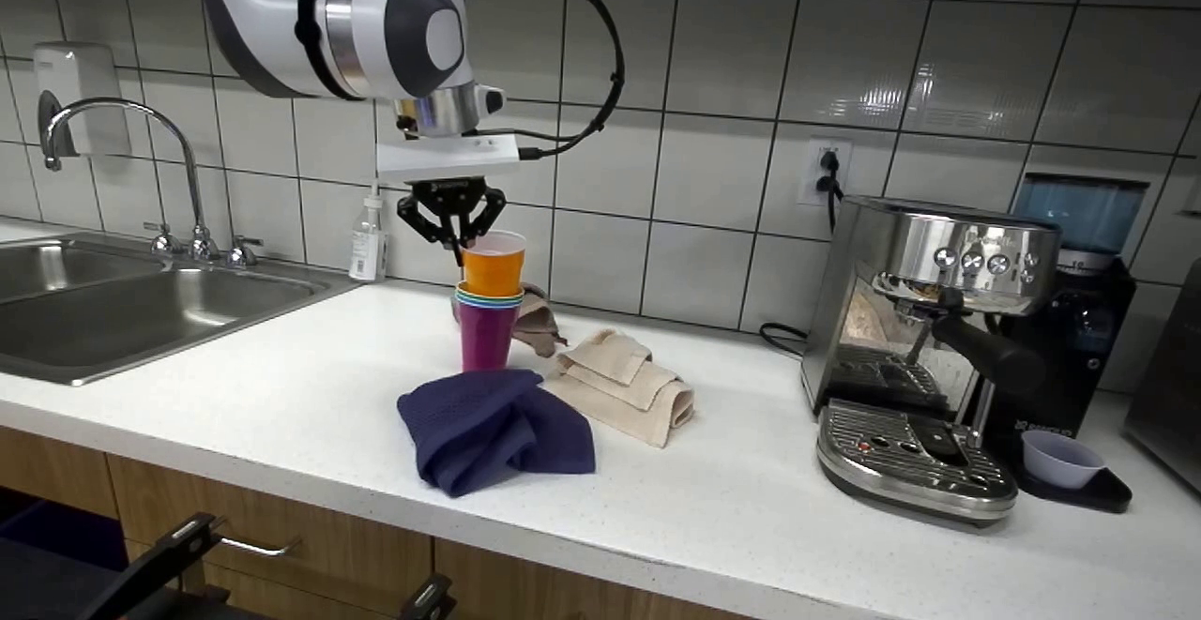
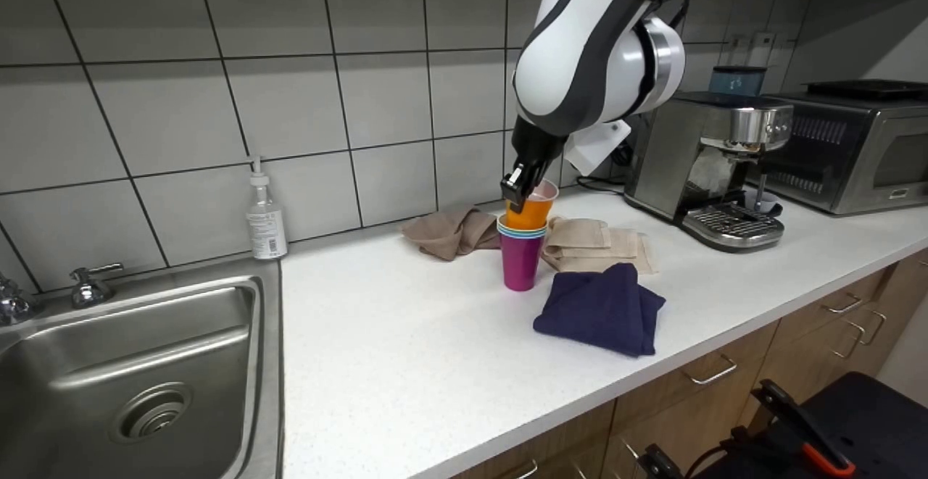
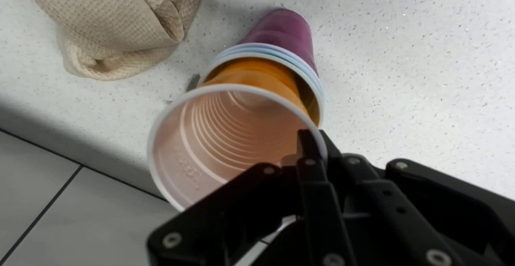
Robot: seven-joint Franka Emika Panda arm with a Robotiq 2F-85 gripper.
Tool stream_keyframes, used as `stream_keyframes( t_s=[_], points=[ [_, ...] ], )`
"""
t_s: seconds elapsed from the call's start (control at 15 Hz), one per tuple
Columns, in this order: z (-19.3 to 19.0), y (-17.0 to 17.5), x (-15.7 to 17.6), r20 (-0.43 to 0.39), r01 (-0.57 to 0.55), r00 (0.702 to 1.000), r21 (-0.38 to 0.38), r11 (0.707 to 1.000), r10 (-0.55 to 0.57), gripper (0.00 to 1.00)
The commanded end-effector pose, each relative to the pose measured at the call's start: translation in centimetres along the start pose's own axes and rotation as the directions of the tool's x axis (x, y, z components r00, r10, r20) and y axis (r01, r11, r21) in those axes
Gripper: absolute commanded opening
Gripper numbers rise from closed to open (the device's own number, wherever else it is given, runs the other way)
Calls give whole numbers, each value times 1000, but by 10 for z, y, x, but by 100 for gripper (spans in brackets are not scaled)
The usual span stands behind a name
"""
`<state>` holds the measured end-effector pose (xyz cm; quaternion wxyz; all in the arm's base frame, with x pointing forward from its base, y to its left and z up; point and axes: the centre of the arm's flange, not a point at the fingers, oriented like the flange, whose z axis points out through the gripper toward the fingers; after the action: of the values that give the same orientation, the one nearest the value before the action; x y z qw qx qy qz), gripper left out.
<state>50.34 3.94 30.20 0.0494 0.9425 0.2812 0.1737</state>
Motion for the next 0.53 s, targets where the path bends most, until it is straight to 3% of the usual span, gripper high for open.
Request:
stream_keyframes(
  t_s=[0.0, 0.47],
  points=[
    [8, 1, 10, 6, -4, 1000, -13, 1000, 4, 1],
    [14, -4, 11, 19, 0, 1000, -4, 1000, 0, 1]
  ],
)
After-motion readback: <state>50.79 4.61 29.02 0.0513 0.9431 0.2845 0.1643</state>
